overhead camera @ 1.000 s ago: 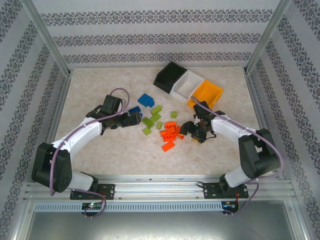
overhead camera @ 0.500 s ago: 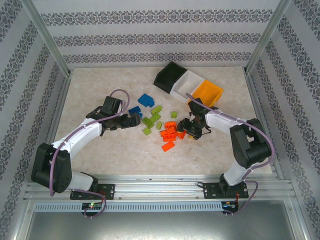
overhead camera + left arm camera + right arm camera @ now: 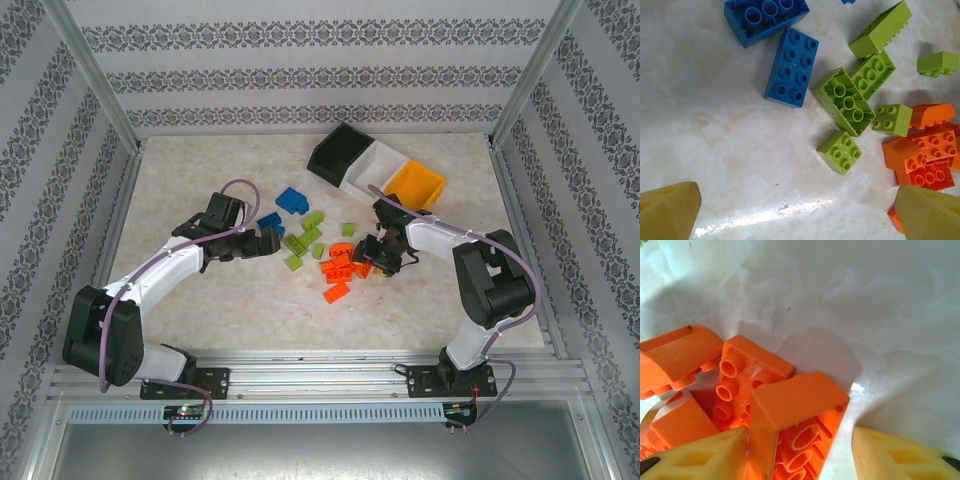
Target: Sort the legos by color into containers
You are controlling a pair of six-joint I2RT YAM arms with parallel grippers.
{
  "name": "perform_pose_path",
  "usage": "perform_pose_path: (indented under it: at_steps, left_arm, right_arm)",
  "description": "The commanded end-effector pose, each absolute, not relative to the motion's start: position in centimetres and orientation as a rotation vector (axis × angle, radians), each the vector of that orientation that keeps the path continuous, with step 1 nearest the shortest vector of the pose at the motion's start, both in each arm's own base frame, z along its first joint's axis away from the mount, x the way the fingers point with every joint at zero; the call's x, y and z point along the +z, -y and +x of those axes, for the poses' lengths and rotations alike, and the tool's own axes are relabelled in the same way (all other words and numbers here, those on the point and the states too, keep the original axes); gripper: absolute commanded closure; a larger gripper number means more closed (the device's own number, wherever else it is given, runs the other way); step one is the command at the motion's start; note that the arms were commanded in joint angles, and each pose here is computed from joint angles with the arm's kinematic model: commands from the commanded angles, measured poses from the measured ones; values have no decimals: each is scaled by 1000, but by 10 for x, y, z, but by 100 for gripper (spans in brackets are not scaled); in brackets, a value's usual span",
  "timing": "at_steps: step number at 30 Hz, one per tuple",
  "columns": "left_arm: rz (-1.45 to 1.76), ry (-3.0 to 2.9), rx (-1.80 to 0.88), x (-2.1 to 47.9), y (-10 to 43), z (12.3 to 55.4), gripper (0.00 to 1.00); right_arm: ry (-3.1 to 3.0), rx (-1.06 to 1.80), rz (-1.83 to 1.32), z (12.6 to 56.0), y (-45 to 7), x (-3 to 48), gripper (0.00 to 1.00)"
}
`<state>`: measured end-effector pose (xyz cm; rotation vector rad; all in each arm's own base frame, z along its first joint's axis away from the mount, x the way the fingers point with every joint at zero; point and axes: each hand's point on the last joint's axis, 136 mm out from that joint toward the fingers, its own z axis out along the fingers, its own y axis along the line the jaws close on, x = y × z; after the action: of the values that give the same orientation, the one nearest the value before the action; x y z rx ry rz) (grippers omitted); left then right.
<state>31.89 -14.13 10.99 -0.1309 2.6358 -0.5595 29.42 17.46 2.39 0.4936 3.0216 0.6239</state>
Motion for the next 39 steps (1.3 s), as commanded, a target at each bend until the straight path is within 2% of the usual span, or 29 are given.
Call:
perform_pose_path:
  at_steps: [1,4,15,22,31,36,39]
  left_arm:
    - [-102,-2647,-538,111,139,319,0]
    - [-102,-2649,-537,110,139,319,0]
    - [-111,-2647,-542,109,138,317,0]
    - [-122,-2641,-552,111,139,318,0]
    - [-139,-2641,-552,110,138,317,0]
    - [-140,-2639,-548,111,138,318,0]
    - [-140,-2640,-549,111,139,320,0]
  right_arm:
    - [-3030,563,504,294,-173,22,46]
    - [-3030,540,509,294,-169,22,50]
    - [-3031,441,483,279,-148,33,52]
    - [-3022,450,470,272,-140,36,52]
    - [-3053,464,425,276,-148,28,47]
    - [-3064,435,421,278,-146,24,51]
    - [-3061,419,411,281,-145,26,61]
